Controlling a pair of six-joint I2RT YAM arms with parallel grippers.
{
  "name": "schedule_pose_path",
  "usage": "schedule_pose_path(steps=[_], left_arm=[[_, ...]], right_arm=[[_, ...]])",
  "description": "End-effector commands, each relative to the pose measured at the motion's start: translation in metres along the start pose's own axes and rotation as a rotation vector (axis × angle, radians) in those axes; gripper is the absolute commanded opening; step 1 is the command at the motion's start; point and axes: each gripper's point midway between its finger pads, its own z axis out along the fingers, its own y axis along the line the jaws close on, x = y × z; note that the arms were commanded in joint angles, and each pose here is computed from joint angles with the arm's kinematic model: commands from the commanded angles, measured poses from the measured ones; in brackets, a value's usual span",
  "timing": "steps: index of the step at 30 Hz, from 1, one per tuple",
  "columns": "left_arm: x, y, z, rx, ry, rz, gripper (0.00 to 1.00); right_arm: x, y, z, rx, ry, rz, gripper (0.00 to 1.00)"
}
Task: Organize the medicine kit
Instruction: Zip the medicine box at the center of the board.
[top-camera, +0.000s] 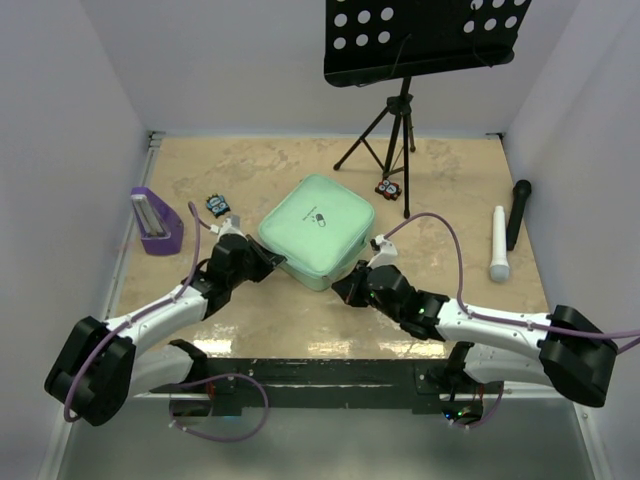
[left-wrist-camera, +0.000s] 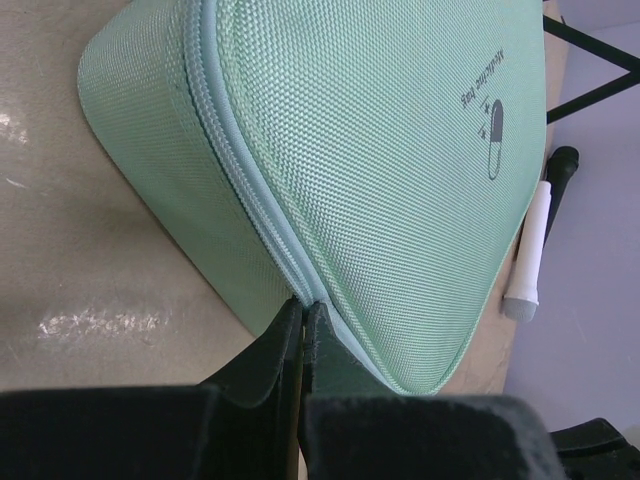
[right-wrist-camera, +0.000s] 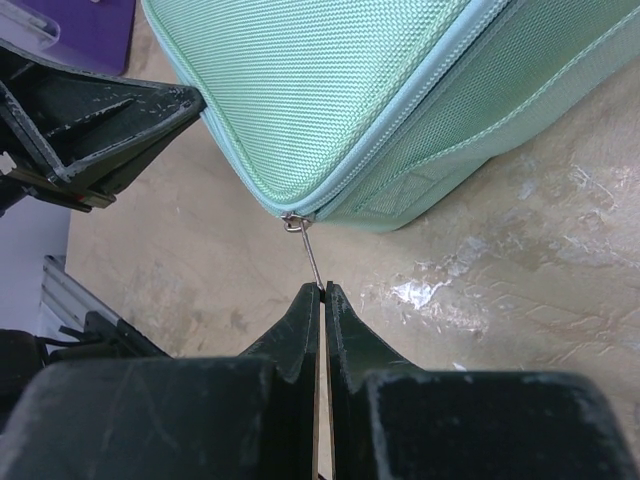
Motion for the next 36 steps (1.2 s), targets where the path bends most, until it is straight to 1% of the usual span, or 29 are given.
schedule_pose_path(steps=[1,6,16,24,26,27,32,33,35,36], left_arm=[[-0.053,0.041,0.004,-0.165,-0.206,0.066,0.0],[-0.059,0.047,0.002,-0.177,-0.212,0.074,0.0],[-0.07,0.06,-0.004,-0.205,-0.229,0.07,0.0],[-0.08,0.06,-0.008,-0.207,-0.25,0.08,0.0],[-0.08,0.061,-0.008,-0.204,-0.245,0.079,0.0],[-0.079,0.06,-0.008,-0.198,-0.241,0.081,0.0],[-0.075,0.055,-0.006,-0.17,-0.214,0.091,0.0],[-0.075,0.055,-0.007,-0.168,-0.212,0.094,0.0],[-0.073,0.052,-0.007,-0.155,-0.203,0.1,0.0],[-0.073,0.05,-0.007,-0.148,-0.198,0.101,0.02]], right_arm=[[0.001,-0.031,-0.006,0.114,-0.015,-0.021,0.0],[-0.004,-0.031,-0.008,0.124,-0.036,-0.003,0.0],[0.001,-0.039,-0.009,0.15,-0.027,0.022,0.0],[0.007,-0.047,-0.005,0.176,-0.022,0.033,0.0],[0.005,-0.042,-0.005,0.154,-0.028,0.04,0.0],[0.0,-0.039,-0.005,0.137,-0.053,0.035,0.0],[-0.009,-0.001,-0.012,-0.058,-0.059,-0.009,0.0],[-0.01,0.006,-0.013,-0.088,-0.054,-0.023,0.01],[-0.012,0.02,-0.014,-0.149,-0.054,-0.055,0.16],[-0.014,0.025,-0.013,-0.162,-0.056,-0.061,0.23]])
